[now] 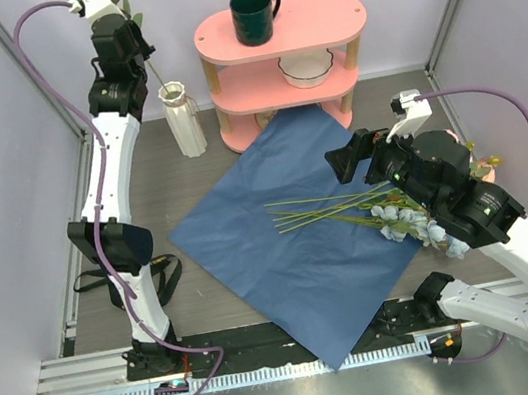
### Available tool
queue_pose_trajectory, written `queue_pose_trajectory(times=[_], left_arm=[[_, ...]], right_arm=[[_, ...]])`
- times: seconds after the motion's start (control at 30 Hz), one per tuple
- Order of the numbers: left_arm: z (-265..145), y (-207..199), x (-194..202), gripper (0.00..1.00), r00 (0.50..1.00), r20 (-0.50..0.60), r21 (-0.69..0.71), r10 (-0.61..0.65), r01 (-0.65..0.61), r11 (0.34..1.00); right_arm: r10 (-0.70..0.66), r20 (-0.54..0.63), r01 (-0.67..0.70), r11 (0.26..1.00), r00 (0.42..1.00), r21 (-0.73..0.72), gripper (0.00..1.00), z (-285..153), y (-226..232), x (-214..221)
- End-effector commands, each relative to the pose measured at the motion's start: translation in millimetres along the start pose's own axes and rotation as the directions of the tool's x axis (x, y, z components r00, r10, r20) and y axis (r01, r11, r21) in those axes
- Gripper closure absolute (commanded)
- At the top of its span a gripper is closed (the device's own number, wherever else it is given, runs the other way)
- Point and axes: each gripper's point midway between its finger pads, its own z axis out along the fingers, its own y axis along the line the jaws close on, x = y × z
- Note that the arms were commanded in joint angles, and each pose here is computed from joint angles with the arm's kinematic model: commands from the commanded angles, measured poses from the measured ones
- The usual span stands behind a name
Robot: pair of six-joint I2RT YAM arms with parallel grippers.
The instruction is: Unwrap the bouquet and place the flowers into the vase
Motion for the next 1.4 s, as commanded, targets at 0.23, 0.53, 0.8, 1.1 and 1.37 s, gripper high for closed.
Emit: queue_pose_trajectory(times=[0.23, 0.53, 0.8, 1.1, 1.37], left_arm=[[11.8, 3.4, 10.7, 0.55, 0.999, -0.036, 0.016, -0.032, 0.033, 0.999], [-18.3, 5.8, -9.0, 0.07, 0.995, -0.085, 0.031, -0.06, 0.063, 0.998], [-87.8, -7.9, 8.1, 0.04, 0.939, -0.284, 0.197, -0.193, 0.255, 0.947], [-188.3, -56.7, 69.7, 0.07, 0.787, -0.578, 0.483, -0.216, 0.543, 0.687], [-297.3, -93.6, 167.9, 0.11, 0.657, -0.754, 0.568, 0.027, 0.63, 0.53]], right_arm=[[0.034, 0.031, -0.035, 0.999, 0.999, 0.003, 0.02, -4.1, 1.5, -9.7], [0.112, 0.027, -0.114, 0.989, 0.993, 0.092, 0.02, 2.7, -9.5, -7.1], [0.126, -0.092, -0.075, 0.898, 0.988, 0.434, 0.0, 33.1, -65.6, 39.9], [0.465, -0.129, -0.25, 0.665, 0.876, 0.704, 0.09, 67.3, -174.8, 111.2], [0.648, -0.039, -0.398, 0.513, 0.761, 0.761, 0.51, 89.8, -232.8, 154.7]])
